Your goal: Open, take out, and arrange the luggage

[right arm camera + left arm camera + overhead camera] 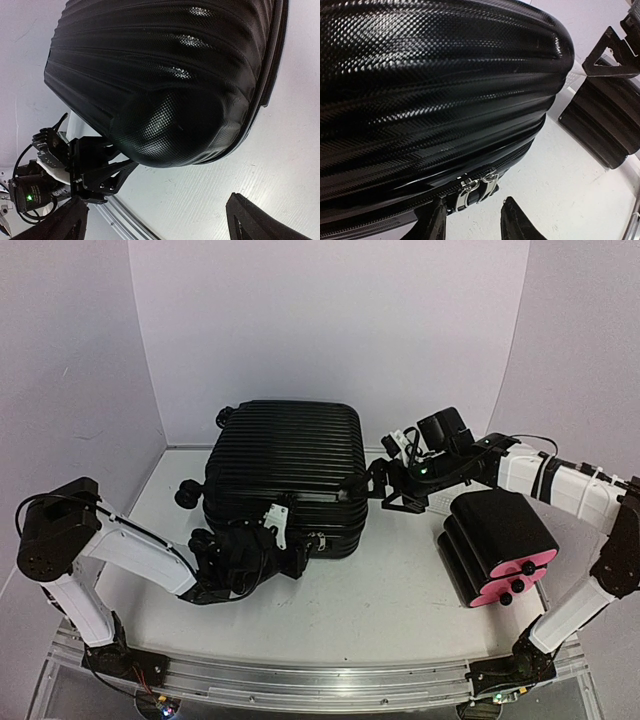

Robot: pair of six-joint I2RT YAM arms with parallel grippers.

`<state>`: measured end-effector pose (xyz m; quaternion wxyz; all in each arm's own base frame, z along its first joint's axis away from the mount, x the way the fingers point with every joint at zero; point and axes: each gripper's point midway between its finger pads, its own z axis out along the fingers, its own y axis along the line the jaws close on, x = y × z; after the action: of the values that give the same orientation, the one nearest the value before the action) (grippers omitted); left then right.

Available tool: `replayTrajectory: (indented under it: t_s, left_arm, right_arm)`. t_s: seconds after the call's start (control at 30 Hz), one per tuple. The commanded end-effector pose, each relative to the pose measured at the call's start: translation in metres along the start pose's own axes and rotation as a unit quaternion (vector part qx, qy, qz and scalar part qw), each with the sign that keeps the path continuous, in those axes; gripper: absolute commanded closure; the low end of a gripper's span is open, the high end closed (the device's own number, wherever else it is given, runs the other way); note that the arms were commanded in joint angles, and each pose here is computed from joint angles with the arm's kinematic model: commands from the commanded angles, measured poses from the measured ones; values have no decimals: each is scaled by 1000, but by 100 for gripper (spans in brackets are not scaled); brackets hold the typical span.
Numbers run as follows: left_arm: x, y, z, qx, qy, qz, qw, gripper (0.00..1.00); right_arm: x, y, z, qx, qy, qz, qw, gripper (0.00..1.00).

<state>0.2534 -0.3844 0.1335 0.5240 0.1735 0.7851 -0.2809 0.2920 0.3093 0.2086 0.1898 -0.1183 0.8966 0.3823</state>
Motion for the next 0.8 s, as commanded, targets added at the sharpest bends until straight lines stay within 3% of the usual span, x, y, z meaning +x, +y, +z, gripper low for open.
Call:
replayTrajectory:
  t_s: [0.0, 0.3, 0.57, 0.77]
  left_arm:
    - [-29, -8, 6, -5, -45, -3, 999, 65]
    - [-16, 2, 15, -34, -38, -9, 999, 70]
    - [-12, 10, 20, -56, -51, -5, 997, 64]
    - [-20, 13, 22, -73, -74, -4, 995, 70]
  right_arm:
    - [-11, 17, -14, -17, -31, -24, 999, 2]
    - [-12, 18, -17, -17, -35, -26, 999, 2]
    - [-11, 17, -16, -16, -34, -26, 999, 2]
    - [-10, 18, -18, -16, -33, -25, 999, 2]
